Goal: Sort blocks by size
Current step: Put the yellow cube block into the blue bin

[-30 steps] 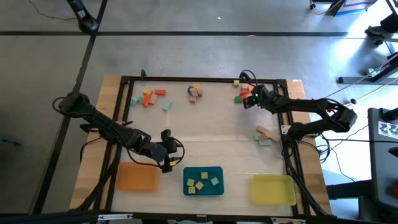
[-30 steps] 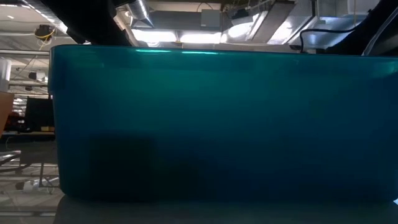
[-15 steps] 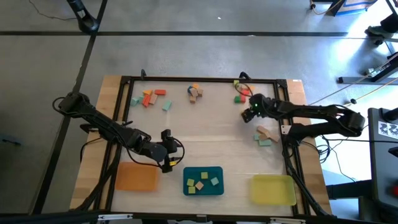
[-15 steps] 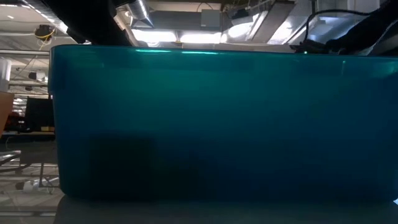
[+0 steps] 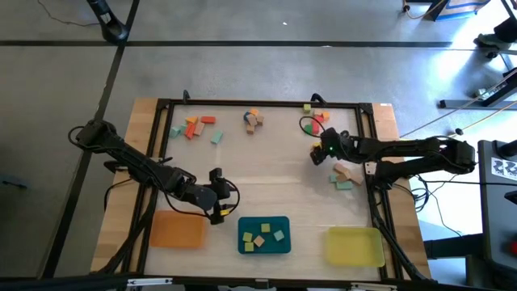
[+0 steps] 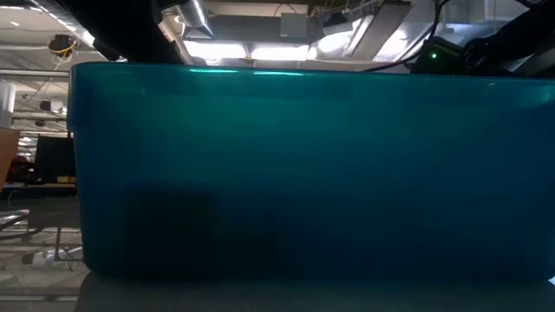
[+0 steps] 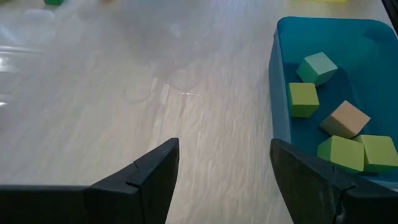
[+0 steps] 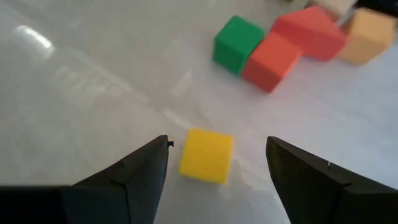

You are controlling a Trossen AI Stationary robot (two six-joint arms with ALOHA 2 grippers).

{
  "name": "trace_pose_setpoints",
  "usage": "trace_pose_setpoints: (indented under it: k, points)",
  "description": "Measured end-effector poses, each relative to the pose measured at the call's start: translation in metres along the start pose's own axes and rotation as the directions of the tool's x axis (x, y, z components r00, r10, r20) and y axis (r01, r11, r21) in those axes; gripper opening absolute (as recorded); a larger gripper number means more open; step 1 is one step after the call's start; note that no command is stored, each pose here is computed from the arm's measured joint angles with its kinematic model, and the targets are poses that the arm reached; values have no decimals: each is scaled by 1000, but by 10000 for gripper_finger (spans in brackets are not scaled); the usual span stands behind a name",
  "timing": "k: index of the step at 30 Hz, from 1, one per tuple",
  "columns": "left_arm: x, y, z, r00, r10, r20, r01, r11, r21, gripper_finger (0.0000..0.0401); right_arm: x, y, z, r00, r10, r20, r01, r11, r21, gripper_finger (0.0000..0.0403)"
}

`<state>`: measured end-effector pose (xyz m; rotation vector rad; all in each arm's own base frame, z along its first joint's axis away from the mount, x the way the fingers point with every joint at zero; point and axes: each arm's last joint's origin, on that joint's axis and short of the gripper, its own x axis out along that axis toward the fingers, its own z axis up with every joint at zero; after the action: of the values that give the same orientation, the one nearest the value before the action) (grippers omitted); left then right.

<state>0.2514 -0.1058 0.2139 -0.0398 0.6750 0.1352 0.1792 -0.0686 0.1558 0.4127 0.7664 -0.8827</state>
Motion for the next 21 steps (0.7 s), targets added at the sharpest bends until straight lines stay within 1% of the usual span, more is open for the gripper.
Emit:
trace_pose_setpoints:
  k: [4, 9, 12, 15, 18, 21]
  points:
    - [0, 0, 0, 1000, 1, 0, -1, 1000, 0, 237, 5, 1, -2, 1000, -17, -22, 17, 1000, -10, 269]
    - [0, 0, 0, 1000, 1, 2, -1, 1000, -1, 237, 18, 3, -9, 996, -49, -81, 46, 998, -39, 269]
    - [0, 0, 0, 1000, 0, 4, 0, 1000, -2, 237, 25, 5, -11, 995, -68, -75, 65, 997, -47, 269]
    - [0, 0, 0, 1000, 0, 5, 0, 1000, -2, 237, 30, 9, -10, 997, -48, -61, 43, 996, -80, 264]
    - [0, 0, 0, 1000, 0, 5, 0, 1000, -2, 237, 34, 11, -11, 997, -32, -73, 25, 995, -91, 239]
    - [0, 0, 0, 1000, 1, 5, -1, 1000, -1, 237, 37, 11, -12, 996, -34, -87, 26, 995, -99, 195]
